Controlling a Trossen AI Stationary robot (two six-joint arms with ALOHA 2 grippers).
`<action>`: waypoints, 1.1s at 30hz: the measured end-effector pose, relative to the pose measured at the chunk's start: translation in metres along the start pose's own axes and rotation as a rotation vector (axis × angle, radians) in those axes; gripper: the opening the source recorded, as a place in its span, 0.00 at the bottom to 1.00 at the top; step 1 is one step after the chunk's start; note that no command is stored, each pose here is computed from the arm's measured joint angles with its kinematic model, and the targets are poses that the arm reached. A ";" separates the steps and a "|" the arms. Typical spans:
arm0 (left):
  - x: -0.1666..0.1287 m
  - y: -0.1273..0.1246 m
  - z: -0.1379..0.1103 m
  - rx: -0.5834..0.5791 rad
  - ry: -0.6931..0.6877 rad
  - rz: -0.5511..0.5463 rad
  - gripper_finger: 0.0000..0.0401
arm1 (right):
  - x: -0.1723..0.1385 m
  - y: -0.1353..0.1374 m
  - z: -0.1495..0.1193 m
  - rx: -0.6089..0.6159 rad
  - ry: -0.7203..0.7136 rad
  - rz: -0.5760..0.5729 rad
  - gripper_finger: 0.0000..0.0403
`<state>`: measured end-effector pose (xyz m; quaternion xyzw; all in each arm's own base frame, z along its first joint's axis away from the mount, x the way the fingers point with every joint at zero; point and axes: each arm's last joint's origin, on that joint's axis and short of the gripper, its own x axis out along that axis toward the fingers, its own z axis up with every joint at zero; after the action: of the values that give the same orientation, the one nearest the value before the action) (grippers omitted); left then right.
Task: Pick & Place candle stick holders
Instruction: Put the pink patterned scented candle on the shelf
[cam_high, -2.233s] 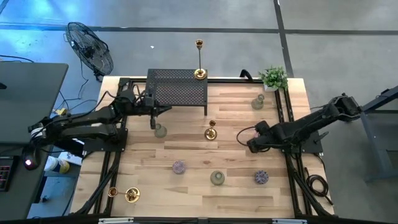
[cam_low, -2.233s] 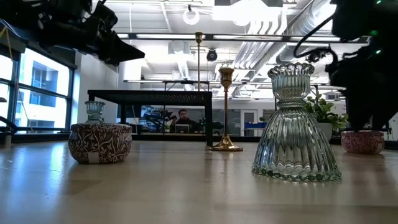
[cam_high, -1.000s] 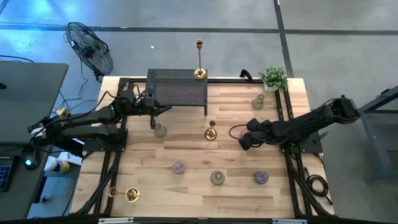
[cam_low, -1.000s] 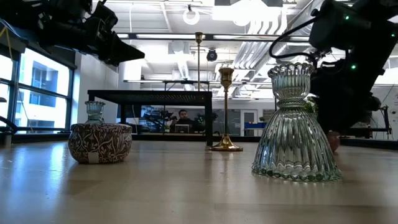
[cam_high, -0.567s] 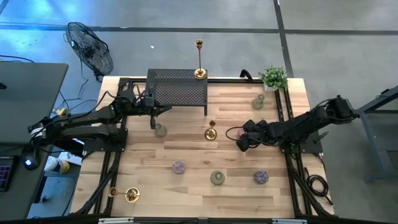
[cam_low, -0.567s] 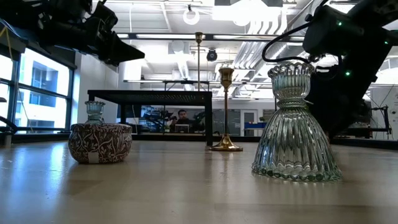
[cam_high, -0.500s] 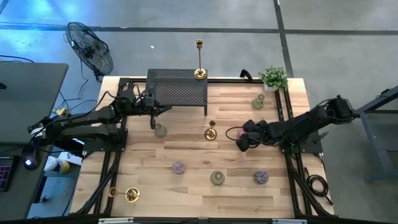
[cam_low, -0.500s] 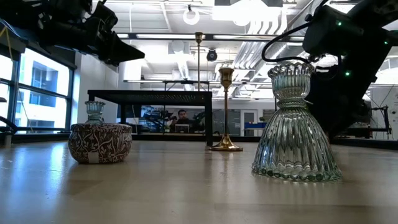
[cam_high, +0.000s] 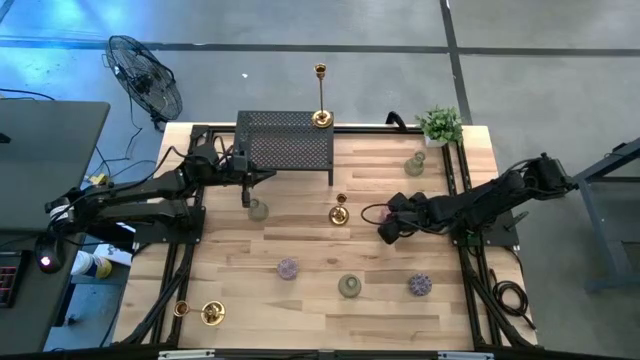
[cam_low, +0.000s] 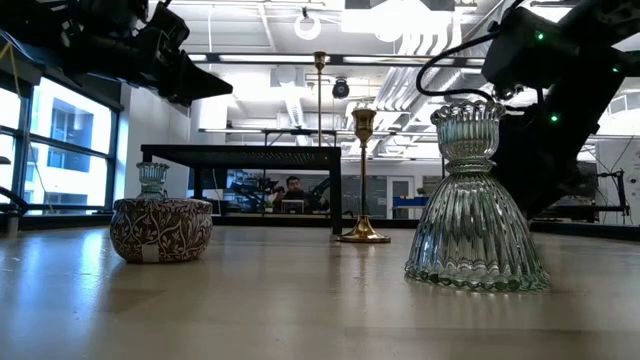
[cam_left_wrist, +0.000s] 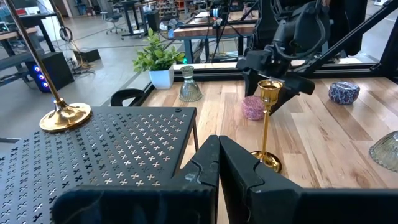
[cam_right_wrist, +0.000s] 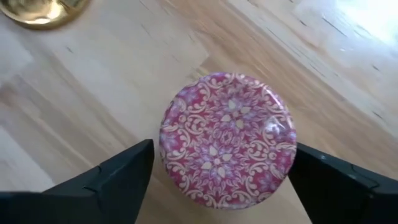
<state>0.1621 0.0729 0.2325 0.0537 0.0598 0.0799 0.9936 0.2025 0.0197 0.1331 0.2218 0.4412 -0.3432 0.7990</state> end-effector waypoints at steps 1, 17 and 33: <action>0.000 0.000 0.000 0.000 0.000 0.000 0.00 | 0.000 0.000 0.000 0.002 -0.005 0.003 0.82; 0.000 0.000 0.000 0.000 0.000 0.000 0.00 | -0.003 0.005 0.004 -0.013 0.020 0.048 0.72; 0.000 0.002 -0.001 -0.044 0.019 0.063 0.00 | -0.080 0.041 0.079 -0.146 -0.006 0.046 0.72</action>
<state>0.1616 0.0747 0.2314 0.0327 0.0659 0.1132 0.9908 0.2466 0.0238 0.2440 0.1718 0.4574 -0.2922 0.8221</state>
